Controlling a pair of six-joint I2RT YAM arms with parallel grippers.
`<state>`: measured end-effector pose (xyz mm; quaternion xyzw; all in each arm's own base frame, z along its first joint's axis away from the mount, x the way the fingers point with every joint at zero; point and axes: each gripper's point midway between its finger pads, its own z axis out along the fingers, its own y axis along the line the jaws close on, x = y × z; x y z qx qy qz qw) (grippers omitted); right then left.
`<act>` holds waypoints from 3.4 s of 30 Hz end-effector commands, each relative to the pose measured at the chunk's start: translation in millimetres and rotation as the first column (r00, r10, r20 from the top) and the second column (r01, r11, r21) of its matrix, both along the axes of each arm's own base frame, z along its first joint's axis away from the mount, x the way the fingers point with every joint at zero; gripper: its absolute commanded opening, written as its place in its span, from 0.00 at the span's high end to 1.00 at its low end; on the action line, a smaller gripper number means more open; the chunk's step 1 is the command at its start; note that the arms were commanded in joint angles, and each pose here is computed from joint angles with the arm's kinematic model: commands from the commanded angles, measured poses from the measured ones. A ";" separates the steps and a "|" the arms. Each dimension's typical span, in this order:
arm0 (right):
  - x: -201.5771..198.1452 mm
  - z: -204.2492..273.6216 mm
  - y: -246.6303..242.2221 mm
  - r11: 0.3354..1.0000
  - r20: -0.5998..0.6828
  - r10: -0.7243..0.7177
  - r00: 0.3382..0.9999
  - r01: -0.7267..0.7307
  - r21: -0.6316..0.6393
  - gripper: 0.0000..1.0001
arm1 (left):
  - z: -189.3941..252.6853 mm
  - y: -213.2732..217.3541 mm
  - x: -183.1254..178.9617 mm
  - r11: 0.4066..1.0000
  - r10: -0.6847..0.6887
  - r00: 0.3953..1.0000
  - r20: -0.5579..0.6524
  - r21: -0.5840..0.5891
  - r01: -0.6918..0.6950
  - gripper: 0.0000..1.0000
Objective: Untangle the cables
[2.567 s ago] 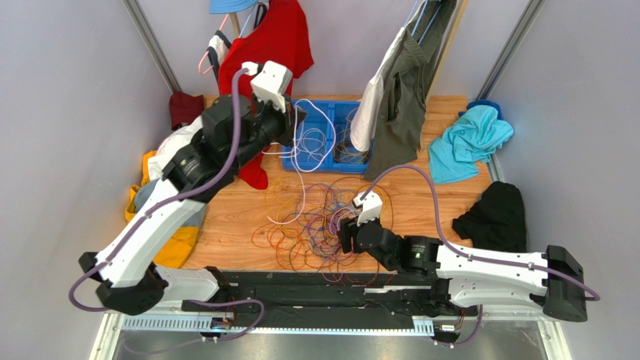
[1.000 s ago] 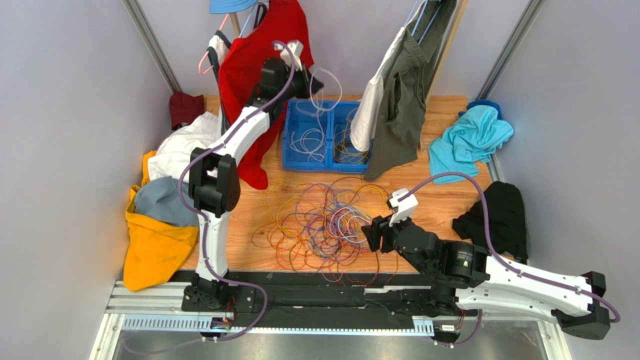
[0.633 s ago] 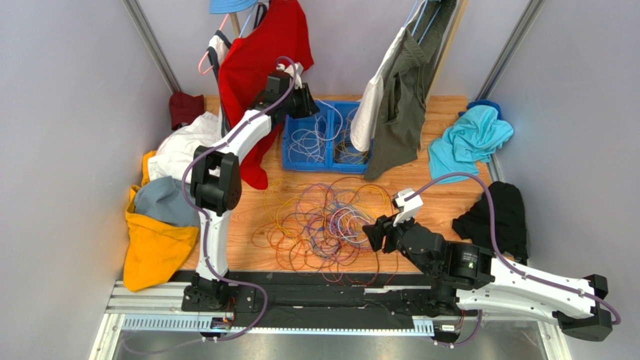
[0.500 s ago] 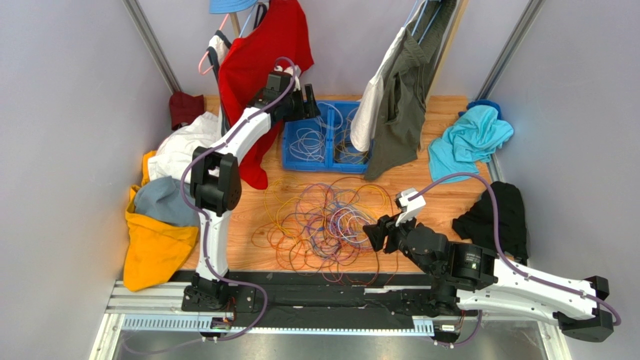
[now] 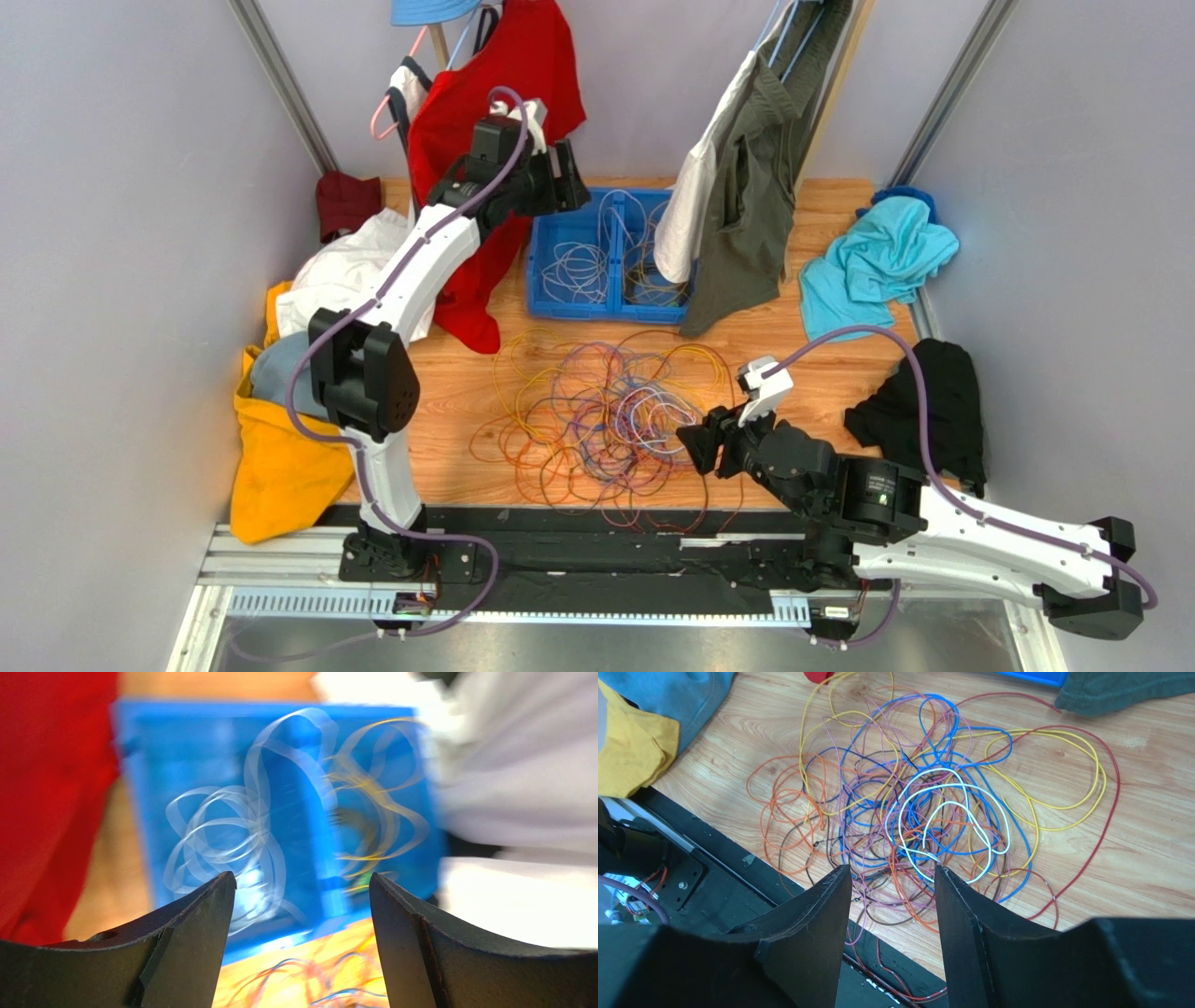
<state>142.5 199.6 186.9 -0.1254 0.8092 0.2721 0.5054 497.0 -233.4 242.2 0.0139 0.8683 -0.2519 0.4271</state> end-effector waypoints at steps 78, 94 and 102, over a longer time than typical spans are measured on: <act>9.8 -12.4 -5.5 0.998 0.038 -0.051 0.998 0.052 -0.047 0.49 | -66.7 -59.5 79.8 0.973 0.035 0.999 -0.013 -0.228 -0.037 0.90; 9.5 -14.4 -6.3 0.997 0.037 -0.051 0.998 0.053 -0.048 0.49 | -37.5 -64.3 72.3 0.961 0.010 1.000 0.026 -0.278 -0.003 0.55; 9.5 -15.7 -6.6 0.997 0.037 -0.050 0.998 0.052 -0.052 0.49 | -34.5 -65.7 71.5 0.956 0.003 1.000 0.028 -0.293 0.005 0.46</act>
